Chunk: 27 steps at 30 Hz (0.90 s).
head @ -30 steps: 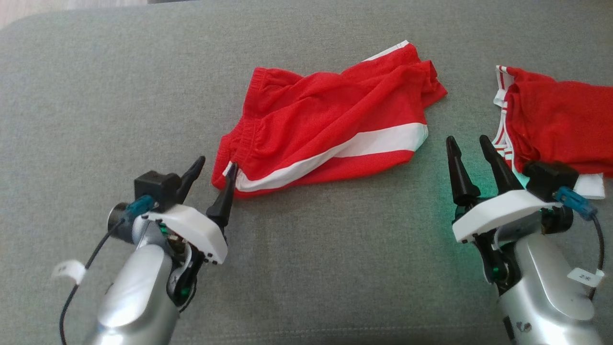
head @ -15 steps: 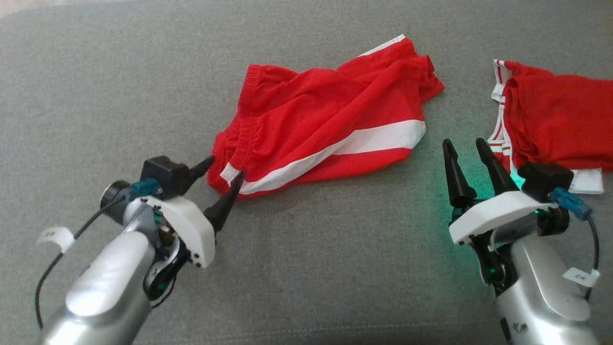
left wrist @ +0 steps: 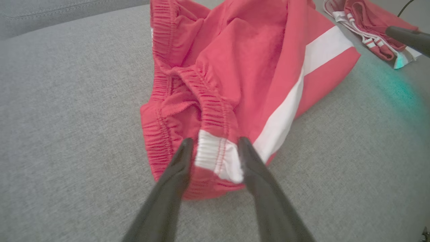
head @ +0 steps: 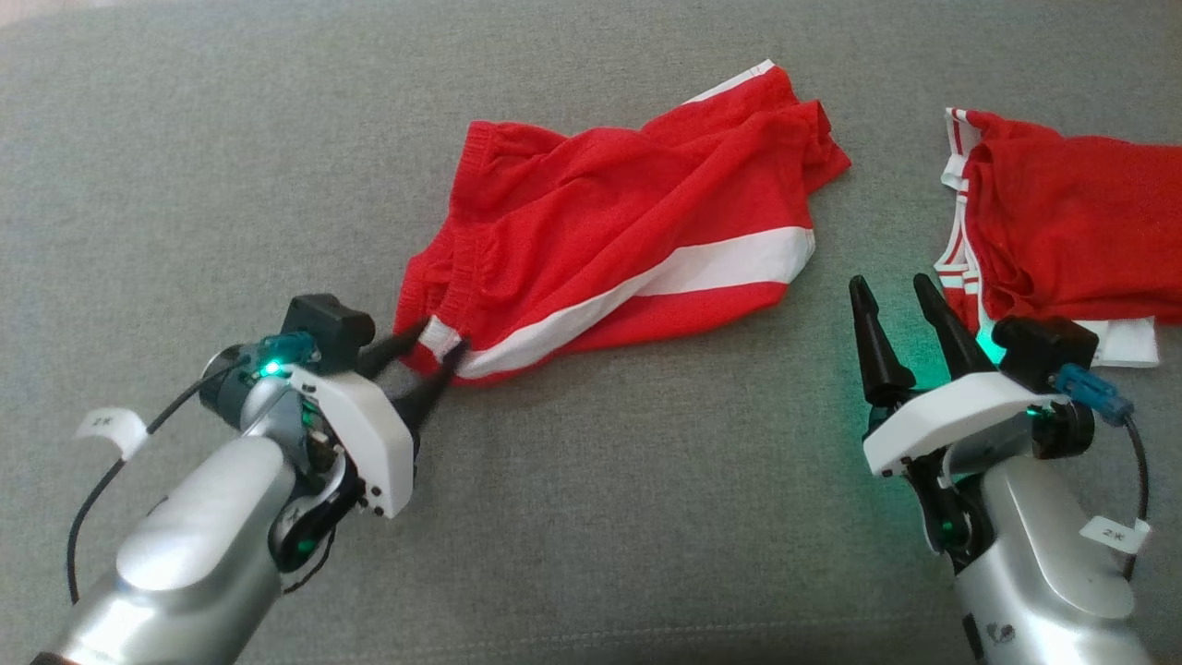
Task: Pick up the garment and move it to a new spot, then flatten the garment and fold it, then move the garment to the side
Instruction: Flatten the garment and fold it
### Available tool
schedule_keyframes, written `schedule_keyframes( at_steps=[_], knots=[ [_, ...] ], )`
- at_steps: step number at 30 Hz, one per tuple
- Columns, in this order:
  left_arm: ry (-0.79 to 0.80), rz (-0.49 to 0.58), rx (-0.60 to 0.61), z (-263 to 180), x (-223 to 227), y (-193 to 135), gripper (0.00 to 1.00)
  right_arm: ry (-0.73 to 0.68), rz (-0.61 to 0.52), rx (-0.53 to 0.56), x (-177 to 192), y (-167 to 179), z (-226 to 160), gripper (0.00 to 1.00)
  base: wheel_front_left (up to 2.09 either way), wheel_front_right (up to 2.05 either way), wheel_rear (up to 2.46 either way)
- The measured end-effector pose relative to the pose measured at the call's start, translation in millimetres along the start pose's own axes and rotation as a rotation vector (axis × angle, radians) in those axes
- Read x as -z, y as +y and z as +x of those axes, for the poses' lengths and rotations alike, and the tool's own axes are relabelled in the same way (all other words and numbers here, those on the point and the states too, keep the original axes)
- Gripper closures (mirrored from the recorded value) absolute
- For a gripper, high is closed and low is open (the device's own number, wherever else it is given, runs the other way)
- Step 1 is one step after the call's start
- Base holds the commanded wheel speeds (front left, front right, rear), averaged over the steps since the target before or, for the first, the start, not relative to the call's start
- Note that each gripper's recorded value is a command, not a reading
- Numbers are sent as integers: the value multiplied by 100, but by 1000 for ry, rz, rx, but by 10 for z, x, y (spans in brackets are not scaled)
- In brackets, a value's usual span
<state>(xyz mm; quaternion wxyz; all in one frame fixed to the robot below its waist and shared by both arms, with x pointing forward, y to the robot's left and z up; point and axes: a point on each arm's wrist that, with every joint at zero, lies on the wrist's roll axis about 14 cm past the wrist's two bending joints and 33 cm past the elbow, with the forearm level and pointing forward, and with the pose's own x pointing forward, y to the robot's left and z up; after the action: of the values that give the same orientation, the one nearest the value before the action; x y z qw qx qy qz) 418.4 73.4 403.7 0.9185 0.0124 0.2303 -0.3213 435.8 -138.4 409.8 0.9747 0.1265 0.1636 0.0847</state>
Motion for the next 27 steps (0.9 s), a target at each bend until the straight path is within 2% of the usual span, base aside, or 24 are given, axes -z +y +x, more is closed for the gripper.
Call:
schedule_keyframes(
  at_steps=[1,7,15,22,27],
  knots=[
    [4,-6,2,-1,15,-6,100,1,0,0,5,-1,0,0,0,0,0],
    [-26,-35,-4,-43,-17,1,100,5,-1,-8,11,30,14,0,0,0,0],
    [-174,-97,-56,-104,-308,121,100,49,-25,-50,61,170,113,0,0,0,0],
    [-247,-112,-101,-117,-439,184,100,134,-6,-68,145,211,279,0,0,0,0],
    [-255,-119,-110,-101,-438,197,100,201,-41,-65,269,150,358,0,0,0,0]
  ],
)
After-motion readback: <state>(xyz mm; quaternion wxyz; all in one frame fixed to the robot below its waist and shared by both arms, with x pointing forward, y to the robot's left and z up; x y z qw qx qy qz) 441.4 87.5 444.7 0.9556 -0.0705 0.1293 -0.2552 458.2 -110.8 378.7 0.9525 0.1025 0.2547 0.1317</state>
